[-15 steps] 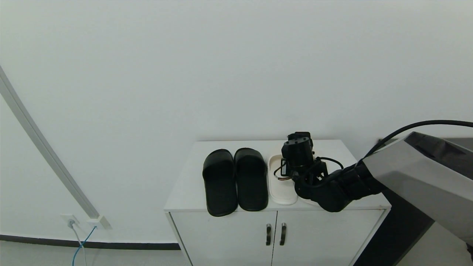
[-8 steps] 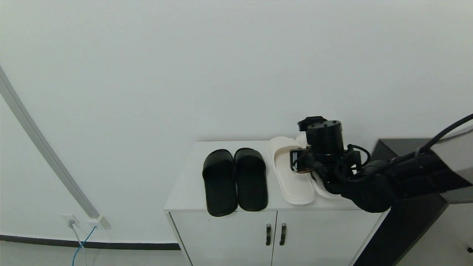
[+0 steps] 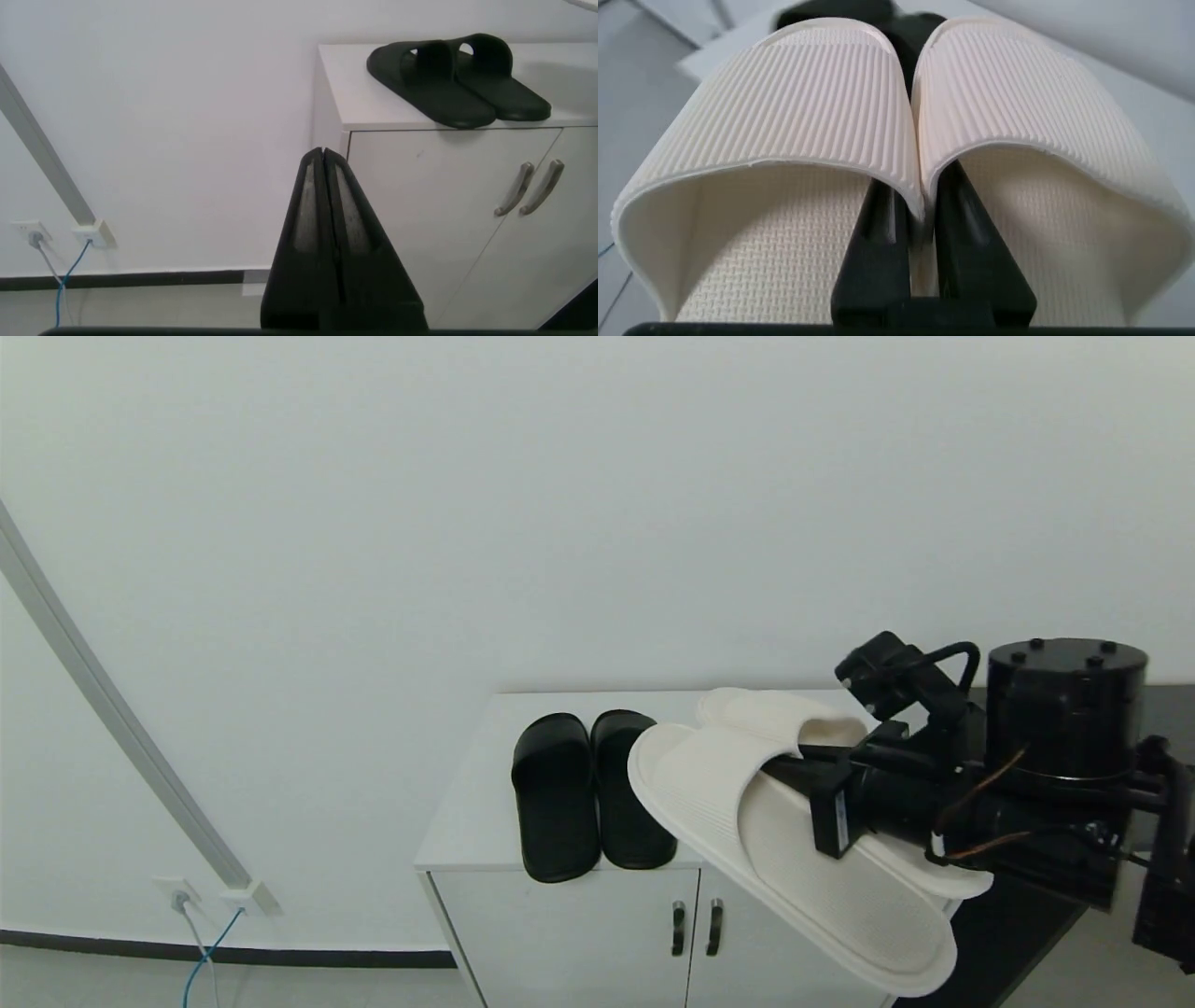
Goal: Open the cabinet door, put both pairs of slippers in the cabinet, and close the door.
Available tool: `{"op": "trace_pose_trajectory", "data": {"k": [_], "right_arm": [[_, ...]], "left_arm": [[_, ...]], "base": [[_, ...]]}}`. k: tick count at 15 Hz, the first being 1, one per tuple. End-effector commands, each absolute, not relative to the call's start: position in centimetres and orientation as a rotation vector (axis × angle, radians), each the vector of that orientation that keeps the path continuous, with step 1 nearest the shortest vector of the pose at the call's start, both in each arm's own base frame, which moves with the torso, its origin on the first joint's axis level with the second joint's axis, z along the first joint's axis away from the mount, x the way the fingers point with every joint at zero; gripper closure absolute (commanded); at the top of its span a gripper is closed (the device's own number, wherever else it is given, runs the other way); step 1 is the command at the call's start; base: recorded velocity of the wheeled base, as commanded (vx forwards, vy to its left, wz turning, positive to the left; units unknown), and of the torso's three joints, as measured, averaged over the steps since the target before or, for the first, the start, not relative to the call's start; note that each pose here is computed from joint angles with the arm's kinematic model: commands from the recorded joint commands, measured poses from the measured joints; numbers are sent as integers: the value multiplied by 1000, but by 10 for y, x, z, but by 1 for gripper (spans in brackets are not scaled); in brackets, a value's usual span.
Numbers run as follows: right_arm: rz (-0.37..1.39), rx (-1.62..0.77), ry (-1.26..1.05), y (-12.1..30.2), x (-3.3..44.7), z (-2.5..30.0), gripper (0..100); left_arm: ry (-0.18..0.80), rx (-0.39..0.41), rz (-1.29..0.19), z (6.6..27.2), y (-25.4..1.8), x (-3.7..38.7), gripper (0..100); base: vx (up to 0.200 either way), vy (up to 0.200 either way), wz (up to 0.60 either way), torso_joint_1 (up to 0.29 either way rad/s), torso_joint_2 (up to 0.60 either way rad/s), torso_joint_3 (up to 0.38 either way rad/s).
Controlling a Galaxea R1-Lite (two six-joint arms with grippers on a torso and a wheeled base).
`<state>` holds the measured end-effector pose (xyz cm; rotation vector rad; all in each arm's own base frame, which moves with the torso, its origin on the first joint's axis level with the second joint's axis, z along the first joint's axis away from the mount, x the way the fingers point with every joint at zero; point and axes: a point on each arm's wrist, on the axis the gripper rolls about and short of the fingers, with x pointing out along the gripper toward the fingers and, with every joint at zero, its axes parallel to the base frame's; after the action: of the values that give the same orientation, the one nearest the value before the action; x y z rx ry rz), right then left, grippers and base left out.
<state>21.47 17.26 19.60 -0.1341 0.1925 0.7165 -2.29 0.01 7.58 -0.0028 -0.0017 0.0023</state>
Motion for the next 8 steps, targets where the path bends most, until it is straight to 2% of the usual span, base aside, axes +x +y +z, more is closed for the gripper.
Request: {"op": "trace_pose_trajectory", "data": {"k": [1,6,8], "right_arm": [[787,-152,115,161,197,199,100],[804,-161,127,164,201,193,100],[804,-160,129,164,201,192,100]], "left_arm": [[-2,-3,3,76,0,-23,100],[0,-3,3,76,0,-23,100],[-2,-5,3,76,0,-23,100]], "base": [[0,0,0,0,0,0],[0,0,0,0,0,0],[-200,0,0,0,5,0]]}}
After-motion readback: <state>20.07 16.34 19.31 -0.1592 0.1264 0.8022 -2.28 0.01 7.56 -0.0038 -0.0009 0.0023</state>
